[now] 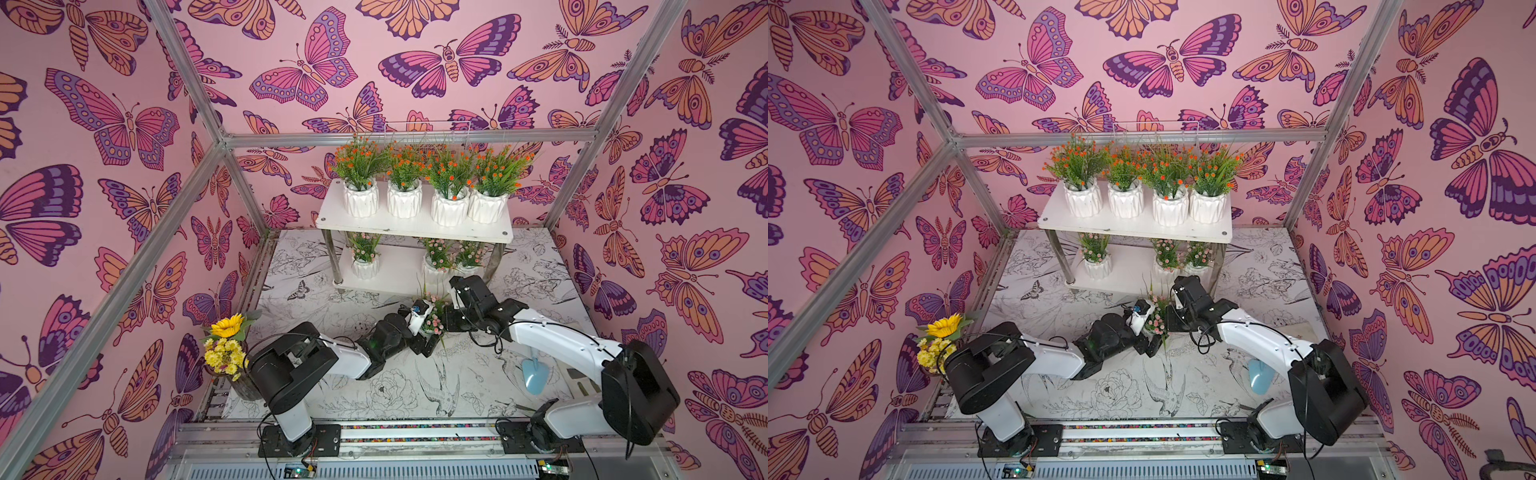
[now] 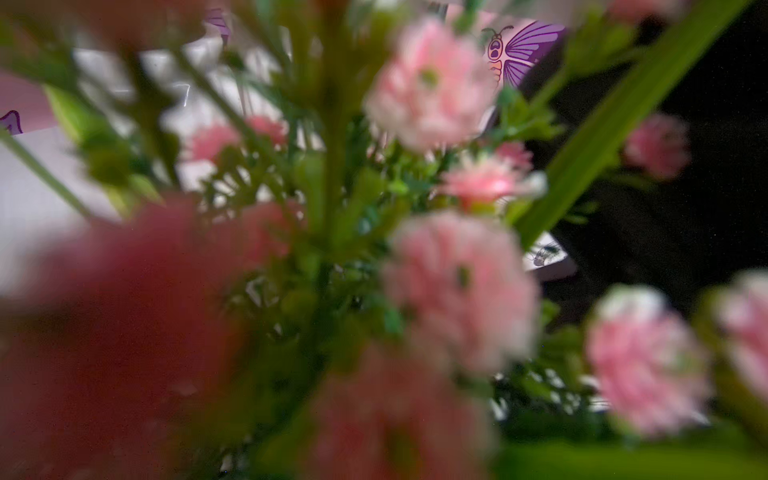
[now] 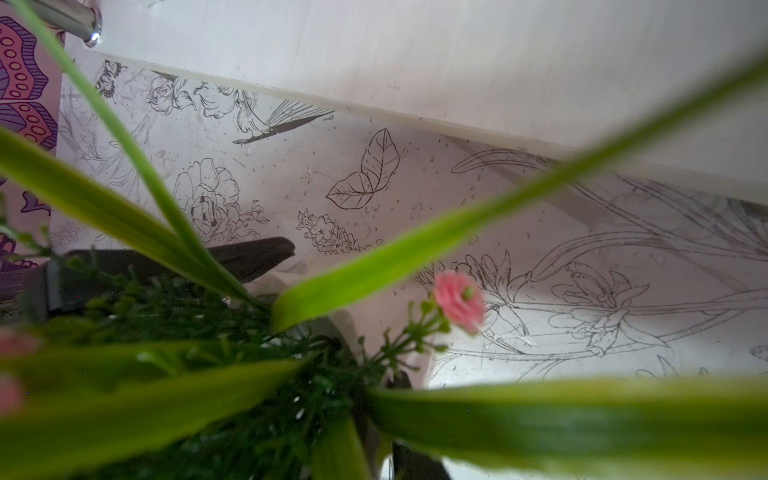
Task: Place the baby's breath potted plants on the rack by color
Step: Pick up the baby's breath potted plant from the center of the board.
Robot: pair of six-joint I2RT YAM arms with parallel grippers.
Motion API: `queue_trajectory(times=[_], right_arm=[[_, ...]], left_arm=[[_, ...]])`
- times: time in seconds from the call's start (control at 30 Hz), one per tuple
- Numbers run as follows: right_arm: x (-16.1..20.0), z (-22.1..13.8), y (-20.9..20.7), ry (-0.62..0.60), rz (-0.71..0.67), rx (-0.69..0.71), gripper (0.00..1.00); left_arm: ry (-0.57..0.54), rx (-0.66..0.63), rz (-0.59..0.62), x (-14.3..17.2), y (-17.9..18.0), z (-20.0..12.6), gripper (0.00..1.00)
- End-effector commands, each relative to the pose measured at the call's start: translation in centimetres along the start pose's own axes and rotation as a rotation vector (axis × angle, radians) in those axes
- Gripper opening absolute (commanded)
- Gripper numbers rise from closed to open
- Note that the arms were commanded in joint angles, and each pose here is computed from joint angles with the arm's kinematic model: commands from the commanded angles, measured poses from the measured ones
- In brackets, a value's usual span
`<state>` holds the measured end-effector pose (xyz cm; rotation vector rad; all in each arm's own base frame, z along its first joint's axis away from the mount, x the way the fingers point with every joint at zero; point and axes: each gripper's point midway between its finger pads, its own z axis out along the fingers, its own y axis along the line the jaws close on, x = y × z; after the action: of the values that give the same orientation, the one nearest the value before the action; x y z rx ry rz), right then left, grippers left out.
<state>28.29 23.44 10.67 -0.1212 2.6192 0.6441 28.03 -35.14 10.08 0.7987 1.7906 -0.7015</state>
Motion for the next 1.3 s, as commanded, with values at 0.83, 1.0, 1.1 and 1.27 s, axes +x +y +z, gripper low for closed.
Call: queue_trajectory(times=[0.83, 1.0, 1.1, 1.27], right_arm=[[-1.7, -2.9, 0.8, -0.122, -0.009, -0.027, 0.25], [-2.2, -4.7, -0.3, -0.172, -0.006, 0.028, 0.26], [-2.4, -6.1, -1.3, -0.213, 0.008, 0.052, 0.26], [-2.4, -8.4, -3.4, -0.296, 0.03, 0.103, 0.27]], left_arm=[[0.008, -0.058, 0.003, -0.5, 0.8, -0.4, 0.71], [0.009, -0.083, 0.003, -0.9, 1.1, -1.1, 0.71], [0.016, -0.109, 0.011, -1.5, 1.5, -1.7, 0.71], [0.051, -0.153, 0.027, -2.5, 2.1, -2.2, 0.7]])
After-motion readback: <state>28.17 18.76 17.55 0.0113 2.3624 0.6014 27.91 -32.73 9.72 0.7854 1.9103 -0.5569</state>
